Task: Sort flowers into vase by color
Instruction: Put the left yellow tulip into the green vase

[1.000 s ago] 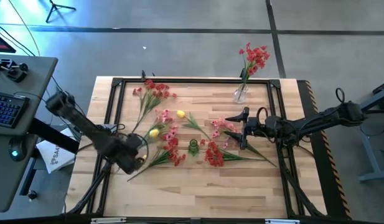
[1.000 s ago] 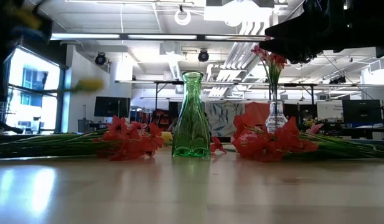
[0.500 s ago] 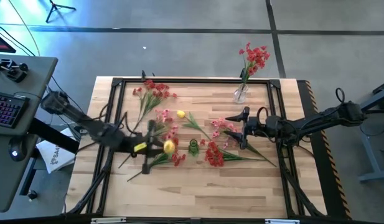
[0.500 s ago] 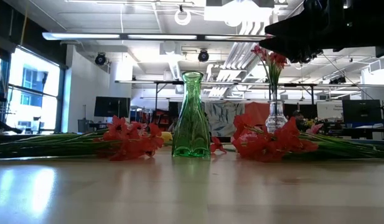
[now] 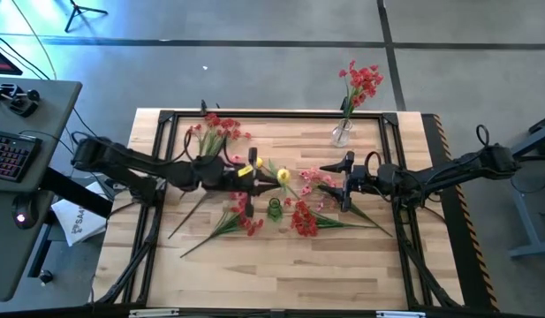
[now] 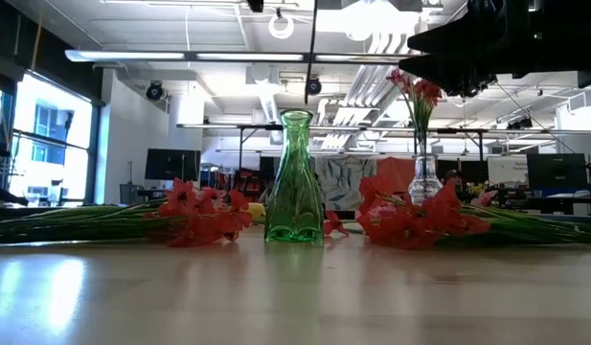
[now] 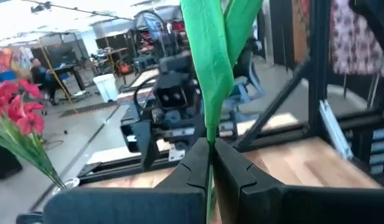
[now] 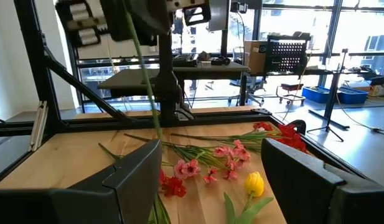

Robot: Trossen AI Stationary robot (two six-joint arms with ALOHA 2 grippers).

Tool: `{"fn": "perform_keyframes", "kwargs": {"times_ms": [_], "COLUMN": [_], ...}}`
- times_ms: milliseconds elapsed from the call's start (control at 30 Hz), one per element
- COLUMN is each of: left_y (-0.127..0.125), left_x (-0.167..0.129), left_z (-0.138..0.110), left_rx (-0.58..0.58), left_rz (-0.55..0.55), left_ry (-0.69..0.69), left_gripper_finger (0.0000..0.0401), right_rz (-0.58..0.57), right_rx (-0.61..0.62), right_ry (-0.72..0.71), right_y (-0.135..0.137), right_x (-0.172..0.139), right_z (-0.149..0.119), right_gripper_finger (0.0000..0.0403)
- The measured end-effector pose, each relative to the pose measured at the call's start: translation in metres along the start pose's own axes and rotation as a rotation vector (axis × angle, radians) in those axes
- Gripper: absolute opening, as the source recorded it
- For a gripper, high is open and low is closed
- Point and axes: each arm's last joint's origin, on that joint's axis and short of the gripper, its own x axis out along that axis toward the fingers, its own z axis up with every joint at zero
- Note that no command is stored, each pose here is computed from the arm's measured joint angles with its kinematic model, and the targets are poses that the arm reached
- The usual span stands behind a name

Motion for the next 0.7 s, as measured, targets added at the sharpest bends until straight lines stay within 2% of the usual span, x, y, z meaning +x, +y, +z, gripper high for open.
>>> {"fn": "perform_keyframes", "kwargs": {"times_ms": [133,233,533,700], "left_y": [-0.008,-0.015,-0.023,-0.021], "left_x": [-0.009,-0.010,0.007,0.011], "left_z": [0.012,0.013,-0.014,-0.022], "left_rx": [-0.063,-0.091,-0.046,-0.083], "left_rz": [-0.032,-0.049,0.079,0.094], "left_ry": [-0.039,-0.032,0.079,0.111], "left_gripper_finger": [0.0000,0.0000,0.0000,0.0000], "right_rz": [0.000,0.000,0.000,0.004], "right_rx": [-0.007,-0.010,0.003,0.004], "right_ry": [0.000,-0.001,-0.029,-0.031], "right_y": [0.000,0.000,0.000,0.000], "right_x": [0.000,0.000,0.000,0.000], "right_z": [0.000,0.000,0.003,0.003], "right_gripper_finger": [0.0270,0.0270,0.0270,0.0270]}}
